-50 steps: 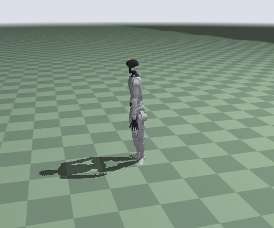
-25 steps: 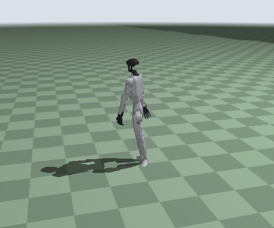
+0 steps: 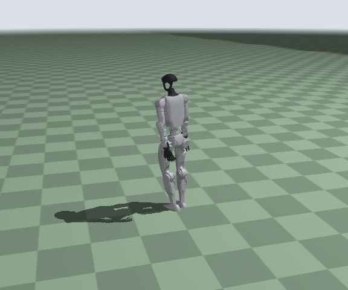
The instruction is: In place motions
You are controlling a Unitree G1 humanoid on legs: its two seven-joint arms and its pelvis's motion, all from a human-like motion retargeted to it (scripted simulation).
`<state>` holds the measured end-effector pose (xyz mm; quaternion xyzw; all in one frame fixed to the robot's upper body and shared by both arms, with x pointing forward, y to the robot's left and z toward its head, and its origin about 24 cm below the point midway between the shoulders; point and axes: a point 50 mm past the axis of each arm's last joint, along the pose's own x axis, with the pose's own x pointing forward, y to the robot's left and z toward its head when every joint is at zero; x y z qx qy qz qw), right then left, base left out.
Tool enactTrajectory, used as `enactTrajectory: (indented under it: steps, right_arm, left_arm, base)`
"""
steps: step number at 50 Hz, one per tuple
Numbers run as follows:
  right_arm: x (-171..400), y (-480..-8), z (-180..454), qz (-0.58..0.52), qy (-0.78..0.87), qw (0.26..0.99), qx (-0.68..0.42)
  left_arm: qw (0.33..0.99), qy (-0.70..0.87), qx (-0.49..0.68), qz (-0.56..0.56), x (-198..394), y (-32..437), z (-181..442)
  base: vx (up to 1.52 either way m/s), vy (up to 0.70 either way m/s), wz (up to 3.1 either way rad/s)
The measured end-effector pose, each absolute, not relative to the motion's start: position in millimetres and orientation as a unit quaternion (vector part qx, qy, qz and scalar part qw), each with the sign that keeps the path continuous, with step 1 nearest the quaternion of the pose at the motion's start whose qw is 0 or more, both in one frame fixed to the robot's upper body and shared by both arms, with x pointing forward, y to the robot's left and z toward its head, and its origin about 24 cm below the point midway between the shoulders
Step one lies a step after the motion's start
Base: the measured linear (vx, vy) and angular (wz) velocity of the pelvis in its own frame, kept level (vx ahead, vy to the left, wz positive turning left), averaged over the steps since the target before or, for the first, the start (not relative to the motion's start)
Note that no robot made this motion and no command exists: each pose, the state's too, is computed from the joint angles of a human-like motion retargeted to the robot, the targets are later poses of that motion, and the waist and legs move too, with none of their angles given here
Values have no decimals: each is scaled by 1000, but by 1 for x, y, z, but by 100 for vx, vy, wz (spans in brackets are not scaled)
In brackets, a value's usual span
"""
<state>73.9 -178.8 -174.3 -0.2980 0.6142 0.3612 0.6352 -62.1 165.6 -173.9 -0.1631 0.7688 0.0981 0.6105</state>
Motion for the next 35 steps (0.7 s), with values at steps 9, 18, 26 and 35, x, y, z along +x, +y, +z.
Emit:
enactTrajectory:
  steps: [9,18,26,35]
  right_arm:
    - [13,-187,-178,349,696,572,-261]
    - [-30,-210,-171,313,758,503,-274]
    - [-22,-204,-174,317,747,522,-264]
    - [7,-181,-179,364,696,560,-263]
  left_arm:
    - [650,749,-110,70,-27,187,-177]
    - [746,660,-72,48,59,206,-174]
    - [775,630,-50,24,82,207,-170]
    - [729,679,-75,47,36,192,-178]
  base:
    - [14,-10,-41]
    - [8,-2,-12]
    - [3,0,-26]
    - [-1,-1,-16]
